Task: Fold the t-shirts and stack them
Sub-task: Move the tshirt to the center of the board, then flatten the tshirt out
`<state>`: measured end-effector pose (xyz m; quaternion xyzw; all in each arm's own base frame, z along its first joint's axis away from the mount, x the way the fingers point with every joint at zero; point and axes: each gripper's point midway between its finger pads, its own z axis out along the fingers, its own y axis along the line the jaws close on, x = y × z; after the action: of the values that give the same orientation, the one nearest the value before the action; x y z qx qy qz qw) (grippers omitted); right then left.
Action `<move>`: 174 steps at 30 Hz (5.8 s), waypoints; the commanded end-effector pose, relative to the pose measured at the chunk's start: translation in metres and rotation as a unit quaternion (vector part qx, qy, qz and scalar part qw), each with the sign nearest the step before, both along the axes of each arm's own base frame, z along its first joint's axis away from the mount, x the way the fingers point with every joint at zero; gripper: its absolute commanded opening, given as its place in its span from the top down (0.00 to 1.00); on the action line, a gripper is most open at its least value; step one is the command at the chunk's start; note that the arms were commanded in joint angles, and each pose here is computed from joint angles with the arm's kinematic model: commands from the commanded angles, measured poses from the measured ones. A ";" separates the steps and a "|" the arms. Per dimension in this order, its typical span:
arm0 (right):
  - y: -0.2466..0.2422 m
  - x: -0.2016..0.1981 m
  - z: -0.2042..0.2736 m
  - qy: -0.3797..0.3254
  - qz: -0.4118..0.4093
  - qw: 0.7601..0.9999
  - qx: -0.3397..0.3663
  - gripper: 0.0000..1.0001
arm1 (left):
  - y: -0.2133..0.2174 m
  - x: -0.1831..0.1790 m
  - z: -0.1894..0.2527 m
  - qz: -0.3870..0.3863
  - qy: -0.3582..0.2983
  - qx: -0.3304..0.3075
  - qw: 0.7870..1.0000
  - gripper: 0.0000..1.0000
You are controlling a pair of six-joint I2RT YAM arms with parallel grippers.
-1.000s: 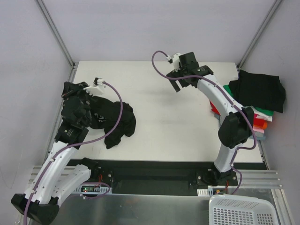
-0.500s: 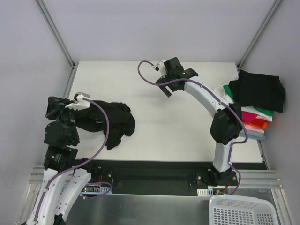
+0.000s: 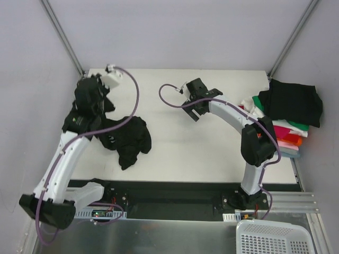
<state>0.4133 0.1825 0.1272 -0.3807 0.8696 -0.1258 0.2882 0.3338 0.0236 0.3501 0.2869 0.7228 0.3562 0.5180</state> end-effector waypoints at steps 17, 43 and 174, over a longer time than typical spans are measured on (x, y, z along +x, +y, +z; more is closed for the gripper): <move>-0.175 -0.060 -0.020 0.030 -0.207 0.978 -0.003 0.02 | -0.273 -0.005 0.242 -0.380 -0.179 -0.211 0.882 1.00; -0.184 -0.076 -0.039 0.040 -0.225 0.973 0.018 0.02 | -0.238 0.019 0.273 -0.295 -0.318 -0.172 0.884 1.00; -0.033 0.006 -0.039 0.130 -0.048 0.990 0.034 0.99 | -0.137 0.009 -0.162 -0.108 0.087 0.080 0.987 1.00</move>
<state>0.4252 0.1655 0.0306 -0.3524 0.9245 -0.0272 0.1429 0.3235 -0.1109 0.1466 0.4948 0.6916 0.3209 0.4170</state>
